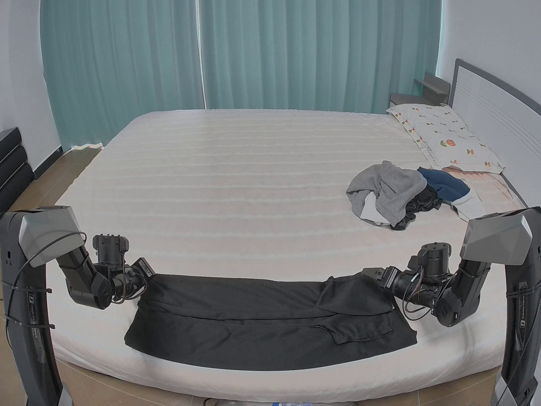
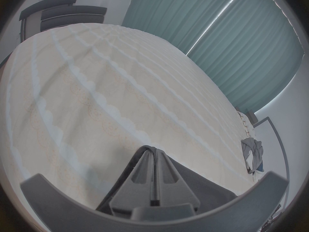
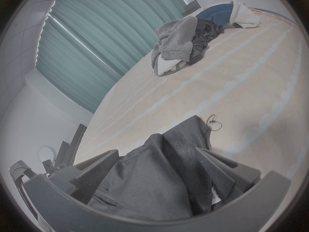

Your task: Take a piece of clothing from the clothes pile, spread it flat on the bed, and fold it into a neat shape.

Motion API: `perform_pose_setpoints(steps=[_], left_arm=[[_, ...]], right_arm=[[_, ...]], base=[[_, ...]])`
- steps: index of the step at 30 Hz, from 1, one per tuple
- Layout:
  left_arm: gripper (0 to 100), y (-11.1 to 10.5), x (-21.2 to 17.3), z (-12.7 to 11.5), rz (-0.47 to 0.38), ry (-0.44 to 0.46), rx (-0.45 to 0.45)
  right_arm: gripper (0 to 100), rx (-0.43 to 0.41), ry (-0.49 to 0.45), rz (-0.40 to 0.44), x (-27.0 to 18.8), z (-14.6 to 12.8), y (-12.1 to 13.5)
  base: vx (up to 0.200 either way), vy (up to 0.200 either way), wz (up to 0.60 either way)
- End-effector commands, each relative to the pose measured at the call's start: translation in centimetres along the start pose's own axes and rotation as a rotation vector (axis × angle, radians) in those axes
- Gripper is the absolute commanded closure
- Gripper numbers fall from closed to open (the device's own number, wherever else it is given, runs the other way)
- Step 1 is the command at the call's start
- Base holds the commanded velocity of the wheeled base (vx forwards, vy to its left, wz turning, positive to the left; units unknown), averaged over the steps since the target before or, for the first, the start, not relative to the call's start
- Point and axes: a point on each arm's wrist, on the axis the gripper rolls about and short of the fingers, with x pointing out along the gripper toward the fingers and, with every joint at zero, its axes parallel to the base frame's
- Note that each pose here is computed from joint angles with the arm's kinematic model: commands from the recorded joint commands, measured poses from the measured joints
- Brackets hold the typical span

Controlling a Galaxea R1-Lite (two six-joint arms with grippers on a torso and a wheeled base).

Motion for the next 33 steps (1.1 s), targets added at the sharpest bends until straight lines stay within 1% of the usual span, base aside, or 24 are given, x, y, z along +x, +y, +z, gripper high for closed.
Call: perform_pose_setpoints(steps=[1, 6, 7, 12, 14, 15, 16, 17, 20, 23, 24, 26, 28, 30, 33], left_arm=[[100, 0.1, 0.0, 0.1, 0.001, -0.001, -0.001], [100, 0.1, 0.0, 0.0, -0.003, 0.003, 0.000], [0, 0.0, 0.0, 0.1, -0.005, 0.000, -0.001], [0, 0.1, -0.2, 0.2, -0.015, 0.007, -0.020], [0, 0.0, -0.2, 0.4, -0.030, 0.012, -0.065], [0, 0.0, -0.2, 0.4, -0.030, 0.012, -0.065], [0, -0.1, -0.5, 0.7, -0.049, 0.015, -0.100], [0, -0.1, -0.7, 0.9, -0.056, 0.017, -0.115], [0, 0.1, -1.5, 1.6, -0.080, 0.023, -0.160], [0, -0.1, -1.9, 2.0, -0.102, 0.032, -0.211], [0, -0.1, -2.0, 2.0, -0.103, 0.031, -0.218], [0, 0.2, -2.2, 1.6, -0.091, 0.038, -0.215], [0, 0.3, -2.7, 1.1, -0.082, 0.051, -0.211], [0, 0.3, -3.0, 1.0, -0.086, 0.055, -0.210], [0, 0.2, -3.0, 0.9, -0.089, 0.055, -0.214]], right_arm=[[0, 0.000, 0.004, -0.001, 0.0, -0.1, -0.1], [0, -0.001, 0.004, 0.000, -0.1, -0.1, 0.1], [0, -0.001, 0.005, -0.001, -0.1, -0.2, 0.1], [0, -0.028, -0.020, 0.031, -0.7, 0.7, 1.6], [0, -0.045, -0.032, 0.056, -1.4, 1.4, 3.0], [0, -0.045, -0.032, 0.056, -1.4, 1.4, 3.0], [0, -0.059, -0.024, 0.055, -2.8, 1.7, 3.9], [0, -0.058, -0.022, 0.051, -3.6, 1.9, 4.2], [0, -0.038, 0.024, 0.046, -6.2, 0.8, 4.8], [0, 0.075, 0.114, 0.031, -8.6, -2.2, 5.6], [0, 0.113, 0.140, 0.019, -9.0, -3.1, 5.7], [0, 0.161, 0.184, -0.017, -9.5, -4.7, 5.6], [0, 0.180, 0.192, -0.033, -9.8, -5.3, 5.5], [0, 0.195, 0.185, -0.023, -9.9, -5.4, 5.5], [0, 0.243, 0.209, -0.035, -9.5, -6.3, 5.4]], base=[[0.000, 0.000, 0.00], [0.000, 0.000, 0.00], [0.000, 0.000, 0.00], [0.000, 0.000, 0.00], [0.000, 0.000, 0.00], [0.000, 0.000, 0.00], [0.000, 0.000, 0.00], [0.000, 0.000, 0.00], [0.000, 0.000, 0.00], [0.000, 0.000, 0.00], [0.000, 0.000, 0.00], [0.000, 0.000, 0.00], [0.000, 0.000, 0.00], [0.000, 0.000, 0.00], [0.000, 0.000, 0.00]])
